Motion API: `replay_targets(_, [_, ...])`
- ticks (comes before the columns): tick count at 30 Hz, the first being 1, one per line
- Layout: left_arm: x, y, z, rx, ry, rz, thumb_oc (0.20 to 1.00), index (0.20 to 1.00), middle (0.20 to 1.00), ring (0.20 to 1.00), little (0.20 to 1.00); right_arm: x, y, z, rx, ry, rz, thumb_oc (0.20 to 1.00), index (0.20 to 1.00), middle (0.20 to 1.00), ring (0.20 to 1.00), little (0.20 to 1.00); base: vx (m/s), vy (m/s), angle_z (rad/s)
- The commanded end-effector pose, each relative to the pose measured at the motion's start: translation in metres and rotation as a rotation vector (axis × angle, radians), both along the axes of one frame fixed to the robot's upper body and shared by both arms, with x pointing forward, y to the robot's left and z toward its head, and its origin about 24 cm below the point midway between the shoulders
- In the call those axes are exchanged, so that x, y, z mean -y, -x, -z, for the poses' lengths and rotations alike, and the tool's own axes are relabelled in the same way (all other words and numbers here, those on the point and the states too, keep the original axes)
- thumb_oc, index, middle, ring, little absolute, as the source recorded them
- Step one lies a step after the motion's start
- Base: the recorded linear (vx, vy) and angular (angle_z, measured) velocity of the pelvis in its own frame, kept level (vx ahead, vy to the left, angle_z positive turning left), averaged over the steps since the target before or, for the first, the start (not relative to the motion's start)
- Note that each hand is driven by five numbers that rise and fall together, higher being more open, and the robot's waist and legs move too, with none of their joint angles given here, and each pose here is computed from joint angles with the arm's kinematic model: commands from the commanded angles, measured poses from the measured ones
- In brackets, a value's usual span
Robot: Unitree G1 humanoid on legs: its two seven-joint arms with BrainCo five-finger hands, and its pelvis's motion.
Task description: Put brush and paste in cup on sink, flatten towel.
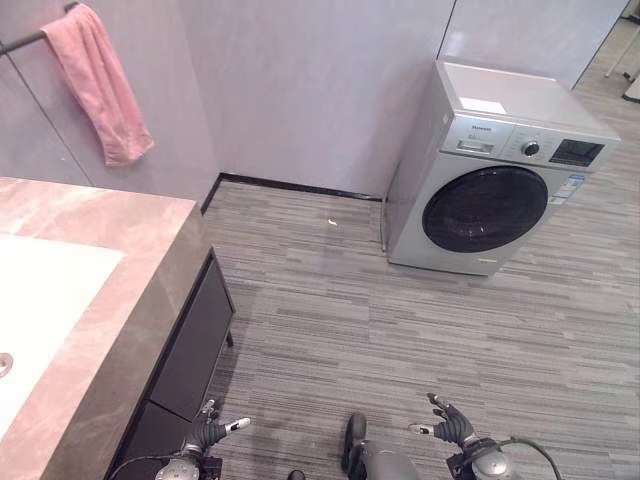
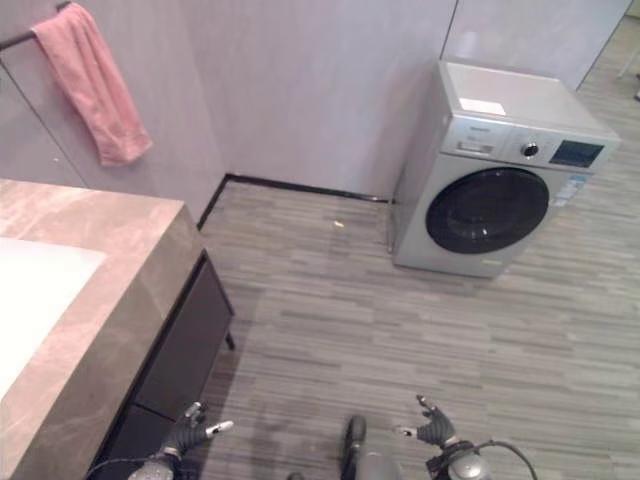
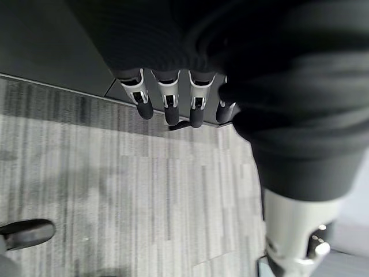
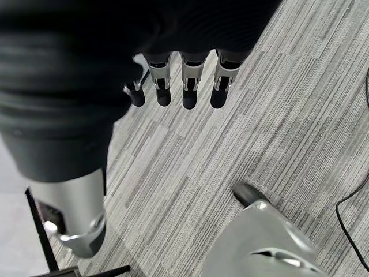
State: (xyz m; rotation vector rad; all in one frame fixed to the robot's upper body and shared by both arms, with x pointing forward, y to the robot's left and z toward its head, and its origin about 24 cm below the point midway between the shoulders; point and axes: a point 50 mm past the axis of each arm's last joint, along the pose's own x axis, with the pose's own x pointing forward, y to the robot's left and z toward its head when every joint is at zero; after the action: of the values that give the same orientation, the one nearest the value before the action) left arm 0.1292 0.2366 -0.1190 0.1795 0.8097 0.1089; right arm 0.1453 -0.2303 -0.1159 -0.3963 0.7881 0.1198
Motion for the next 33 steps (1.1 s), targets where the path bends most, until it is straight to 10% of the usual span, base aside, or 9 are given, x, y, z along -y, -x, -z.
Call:
replay_targets(1, [-0.008,-0.015,-0.013,0.089,-0.009,-0.040,1.000,1.000,1.000,1.000,1.000,0.006,-0.021,-0.013,0.076,0.010,-0.013,1.000,1.000,1.000,1.000,1.000,0.33,-0.117,-0.03])
replay_targets(33, [-0.016,-0.040,-0.023,0.127,-0.049,-0.005,1.000,1.000,1.000,1.000,1.000,0.006,-0.003,-0.002,0.015,0.034,0.024,1.000,1.000,1.000,1.000,1.000,0.27,0.099,0.06])
